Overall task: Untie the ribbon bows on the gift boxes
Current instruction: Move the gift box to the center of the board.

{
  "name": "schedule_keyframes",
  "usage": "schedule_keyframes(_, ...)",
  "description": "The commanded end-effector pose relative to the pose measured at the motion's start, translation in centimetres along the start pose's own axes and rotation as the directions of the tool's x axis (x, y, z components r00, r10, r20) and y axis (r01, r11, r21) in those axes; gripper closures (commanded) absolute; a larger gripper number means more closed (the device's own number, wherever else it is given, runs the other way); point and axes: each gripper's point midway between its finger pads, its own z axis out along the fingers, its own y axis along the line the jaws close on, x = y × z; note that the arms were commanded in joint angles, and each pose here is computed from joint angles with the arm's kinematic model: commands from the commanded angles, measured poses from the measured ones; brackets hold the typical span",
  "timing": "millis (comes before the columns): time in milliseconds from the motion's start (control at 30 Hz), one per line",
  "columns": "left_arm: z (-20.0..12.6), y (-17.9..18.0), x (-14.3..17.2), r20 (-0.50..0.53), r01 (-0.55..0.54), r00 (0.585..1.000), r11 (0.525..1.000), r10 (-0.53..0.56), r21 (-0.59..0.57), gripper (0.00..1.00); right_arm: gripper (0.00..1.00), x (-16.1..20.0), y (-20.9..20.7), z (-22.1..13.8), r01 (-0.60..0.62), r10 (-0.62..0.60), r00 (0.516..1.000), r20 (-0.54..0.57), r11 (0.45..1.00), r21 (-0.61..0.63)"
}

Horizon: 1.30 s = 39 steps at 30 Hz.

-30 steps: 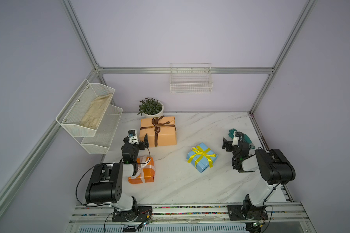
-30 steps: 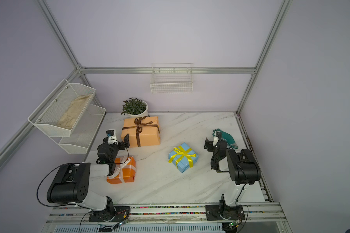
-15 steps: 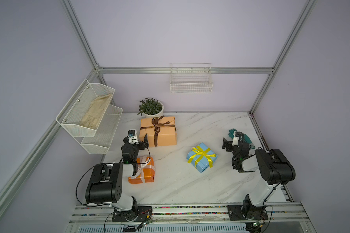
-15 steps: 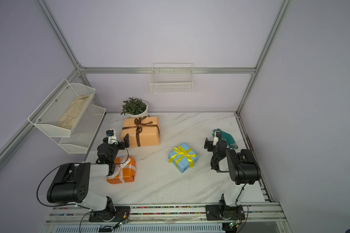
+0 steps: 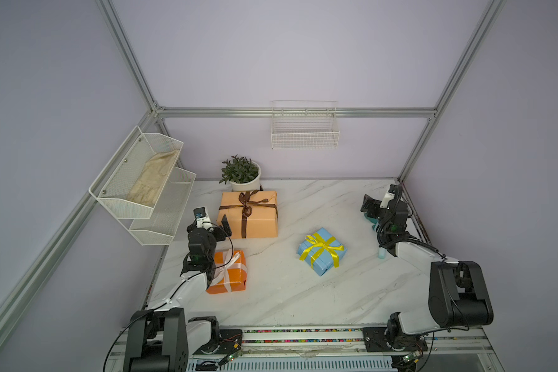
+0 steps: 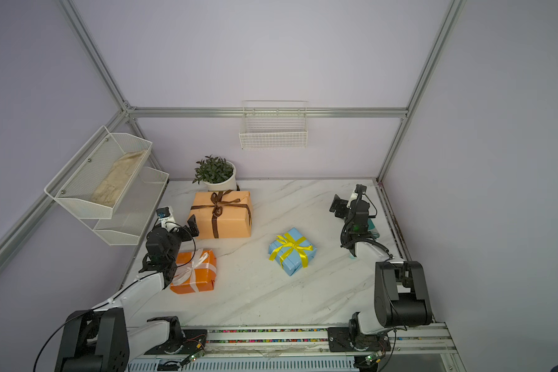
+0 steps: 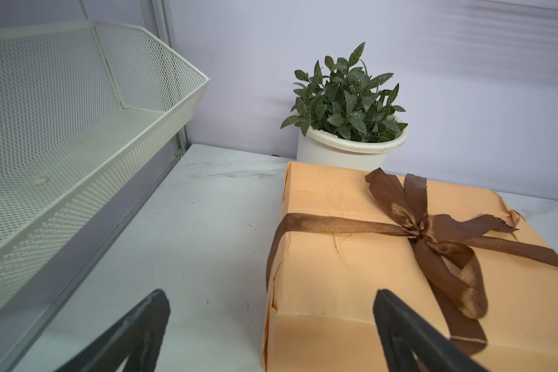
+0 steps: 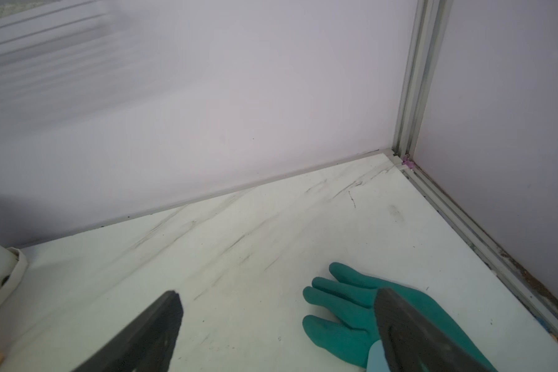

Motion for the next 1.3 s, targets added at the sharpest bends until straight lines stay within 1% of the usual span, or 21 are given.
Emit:
schedule_keyframes(0,-0.8,-0.8,-0.6,-0.091,0.132,0.987,0.991,-0.132,-0.009,0.00,0.06,2.9,0.9,-1.4,-0.168,0.166,0.958,-0.234,0.986,0.009)
schedule_keyframes(67,-1.5,-2.0,0.2,-0.163,0.235,0.960,0.972,-0.227,0.031,0.00,0.11,3.7,2.5,-2.4,-0.200,0.172,0.932,-0.320,0.978,-0.056)
schedule_keyframes(100,-2.0,-3.1,0.9,-0.215,0.261,0.946,0.963,-0.242,0.068,0.00,0.14,4.0,3.0,-3.0,-0.220,0.180,0.917,-0.357,0.973,-0.075)
schedule_keyframes(167,-3.2,-4.7,2.2,-0.296,0.293,0.921,0.952,-0.254,0.093,0.00,0.18,5.6,3.7,-3.9,-0.264,0.198,0.877,-0.438,0.960,-0.095)
schedule_keyframes(200,-4.0,-5.7,2.6,-0.317,0.309,0.912,0.944,-0.260,0.113,0.00,0.19,5.5,4.3,-4.9,-0.297,0.215,0.864,-0.455,0.948,-0.116)
schedule_keyframes(300,-5.9,-8.4,3.6,-0.371,0.381,0.880,0.907,-0.296,0.179,0.00,0.21,7.9,6.0,-7.0,-0.390,0.241,0.794,-0.558,0.907,-0.162)
schedule_keyframes(367,-6.9,-10.0,4.2,-0.415,0.441,0.847,0.874,-0.331,0.204,0.01,0.21,9.6,7.0,-8.2,-0.421,0.227,0.748,-0.624,0.889,-0.182)
schedule_keyframes(433,-7.7,-11.9,5.1,-0.471,0.503,0.804,0.838,-0.363,0.213,0.02,0.21,11.4,8.1,-9.3,-0.460,0.208,0.705,-0.678,0.862,-0.213)
schedule_keyframes(467,-8.0,-13.0,5.4,-0.495,0.517,0.791,0.826,-0.360,0.225,0.02,0.23,11.9,8.5,-9.7,-0.479,0.203,0.690,-0.695,0.847,-0.228)
schedule_keyframes(567,-9.3,-17.4,5.8,-0.554,0.526,0.775,0.796,-0.303,0.300,0.03,0.25,13.6,10.1,-10.9,-0.528,0.180,0.649,-0.739,0.806,-0.267)
schedule_keyframes(633,-9.9,-19.9,6.0,-0.584,0.536,0.764,0.775,-0.275,0.335,0.03,0.25,14.5,11.2,-11.6,-0.545,0.157,0.629,-0.761,0.787,-0.288)
schedule_keyframes(700,-10.5,-22.3,6.1,-0.602,0.550,0.758,0.742,-0.250,0.384,0.03,0.26,15.2,12.1,-12.2,-0.546,0.133,0.618,-0.775,0.782,-0.301)
schedule_keyframes(833,-11.0,-25.8,7.4,-0.639,0.553,0.747,0.706,-0.186,0.441,0.02,0.27,16.3,13.6,-13.1,-0.561,0.110,0.593,-0.798,0.767,-0.311)
schedule_keyframes(933,-11.3,-27.7,8.7,-0.684,0.587,0.712,0.668,-0.157,0.458,0.02,0.27,16.6,15.6,-13.7,-0.590,0.093,0.575,-0.813,0.736,-0.333)
schedule_keyframes(967,-11.3,-28.2,9.0,-0.691,0.594,0.707,0.657,-0.151,0.464,0.02,0.27,16.5,16.1,-13.9,-0.589,0.085,0.579,-0.811,0.731,-0.344)
schedule_keyframes(1033,-11.1,-28.8,9.5,-0.700,0.595,0.700,0.655,-0.137,0.467,0.02,0.27,17.3,16.3,-13.5,-0.570,0.079,0.570,-0.818,0.756,-0.323)
schedule_keyframes(1067,-10.9,-28.8,9.7,-0.700,0.589,0.702,0.659,-0.131,0.468,0.02,0.27,17.3,16.0,-13.3,-0.552,0.086,0.575,-0.813,0.774,-0.309)
schedule_keyframes(1133,-10.5,-28.9,9.8,-0.686,0.566,0.719,0.671,-0.118,0.478,0.02,0.26,17.3,14.7,-12.7,-0.482,0.093,0.600,-0.795,0.835,-0.266)
schedule_keyframes(1167,-10.3,-28.8,9.9,-0.679,0.556,0.726,0.679,-0.115,0.479,0.02,0.26,17.4,14.0,-12.5,-0.448,0.089,0.601,-0.794,0.861,-0.242)
schedule_keyframes(1200,-10.2,-28.7,10.0,-0.673,0.545,0.731,0.689,-0.111,0.478,0.02,0.27,16.8,13.4,-12.6,-0.411,0.088,0.617,-0.782,0.883,-0.225)
schedule_keyframes(1267,-9.8,-28.3,10.0,-0.659,0.523,0.745,0.707,-0.107,0.476,0.01,0.27,15.9,12.4,-12.8,-0.363,0.088,0.632,-0.770,0.912,-0.193)
